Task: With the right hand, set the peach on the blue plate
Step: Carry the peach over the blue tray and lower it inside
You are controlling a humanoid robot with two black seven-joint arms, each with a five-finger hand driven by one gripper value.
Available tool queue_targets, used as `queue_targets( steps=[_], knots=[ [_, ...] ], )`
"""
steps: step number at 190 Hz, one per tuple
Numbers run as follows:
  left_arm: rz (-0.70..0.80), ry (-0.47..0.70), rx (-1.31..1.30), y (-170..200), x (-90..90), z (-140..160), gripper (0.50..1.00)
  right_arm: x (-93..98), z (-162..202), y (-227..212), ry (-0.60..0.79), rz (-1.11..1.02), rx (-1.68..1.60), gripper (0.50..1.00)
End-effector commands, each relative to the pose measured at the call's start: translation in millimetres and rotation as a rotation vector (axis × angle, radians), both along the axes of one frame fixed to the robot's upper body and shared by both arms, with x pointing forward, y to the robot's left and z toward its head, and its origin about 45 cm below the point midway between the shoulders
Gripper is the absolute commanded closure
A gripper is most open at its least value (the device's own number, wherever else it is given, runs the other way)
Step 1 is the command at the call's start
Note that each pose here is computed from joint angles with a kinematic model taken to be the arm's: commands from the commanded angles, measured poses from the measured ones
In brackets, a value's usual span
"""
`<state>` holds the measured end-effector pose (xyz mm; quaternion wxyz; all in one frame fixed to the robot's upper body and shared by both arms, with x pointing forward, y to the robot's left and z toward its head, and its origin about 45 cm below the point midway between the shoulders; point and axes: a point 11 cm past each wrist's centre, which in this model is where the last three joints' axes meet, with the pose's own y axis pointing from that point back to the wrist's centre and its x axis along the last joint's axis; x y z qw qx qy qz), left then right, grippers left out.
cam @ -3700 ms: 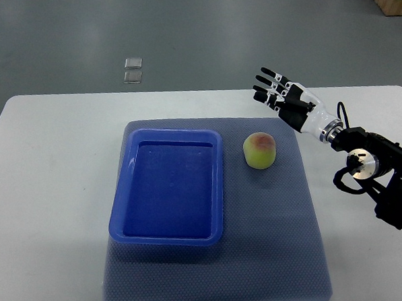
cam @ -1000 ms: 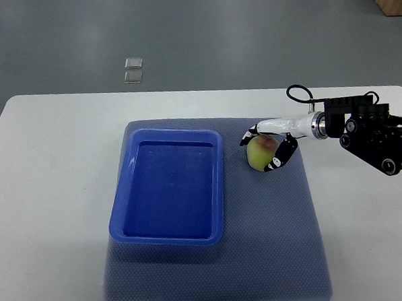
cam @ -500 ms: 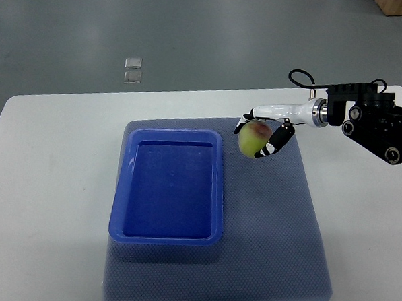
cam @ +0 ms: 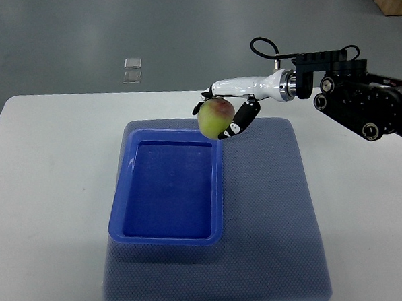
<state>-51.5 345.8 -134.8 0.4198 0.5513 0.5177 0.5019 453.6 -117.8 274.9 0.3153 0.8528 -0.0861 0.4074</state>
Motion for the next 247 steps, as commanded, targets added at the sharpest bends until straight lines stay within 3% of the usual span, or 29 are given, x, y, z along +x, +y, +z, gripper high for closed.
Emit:
queue_targets(
  steps=[1, 25, 70, 123, 178, 187, 201, 202, 214, 223, 224, 231, 247],
  knots=[
    [0.0, 0.0, 0.0, 0.0, 0.0, 0.0, 0.5, -12.1, -2.4, 34.3, -0.013, 0.095, -0.043, 0.985],
    [0.0, 0.0, 0.0, 0.0, 0.0, 0.0, 0.5, -27.9, -7.6, 73.7, -0.031, 0.198, -0.094, 0.981],
    [0.0, 0.0, 0.0, 0.0, 0.0, 0.0, 0.5, -48.4, -26.0, 106.3, -0.041, 0.302, -0.183, 0.973],
    [0.0, 0.0, 0.0, 0.0, 0.0, 0.0, 0.5, -48.5, -47.8, 92.7, -0.016, 0.295, -0.256, 0.957],
    [0.0, 0.0, 0.0, 0.0, 0.0, 0.0, 0.5, -50.0, -66.7, 83.3, 0.015, 0.254, -0.287, 0.889],
    [0.0, 0.0, 0.0, 0.0, 0.0, 0.0, 0.5, -49.9, -66.3, 83.5, 0.016, 0.253, -0.284, 0.844],
    [0.0, 0.0, 0.0, 0.0, 0.0, 0.0, 0.5, -49.9, -66.3, 83.5, 0.016, 0.253, -0.284, 0.836],
    [0.0, 0.0, 0.0, 0.0, 0.0, 0.0, 0.5, -50.0, -66.2, 83.6, 0.018, 0.252, -0.282, 0.81],
    [0.0, 0.0, 0.0, 0.0, 0.0, 0.0, 0.5, -50.2, -65.9, 84.0, 0.022, 0.251, -0.276, 0.732],
    [0.0, 0.0, 0.0, 0.0, 0.0, 0.0, 0.5, -50.2, -65.9, 84.0, 0.022, 0.251, -0.276, 0.732],
    [0.0, 0.0, 0.0, 0.0, 0.0, 0.0, 0.5, -49.8, -64.8, 84.5, 0.022, 0.25, -0.273, 0.695],
    [0.0, 0.0, 0.0, 0.0, 0.0, 0.0, 0.5, -49.8, -64.7, 84.5, 0.022, 0.25, -0.272, 0.646],
    [0.0, 0.0, 0.0, 0.0, 0.0, 0.0, 0.5, -50.2, -64.3, 85.1, 0.023, 0.25, -0.269, 0.599]
  ],
)
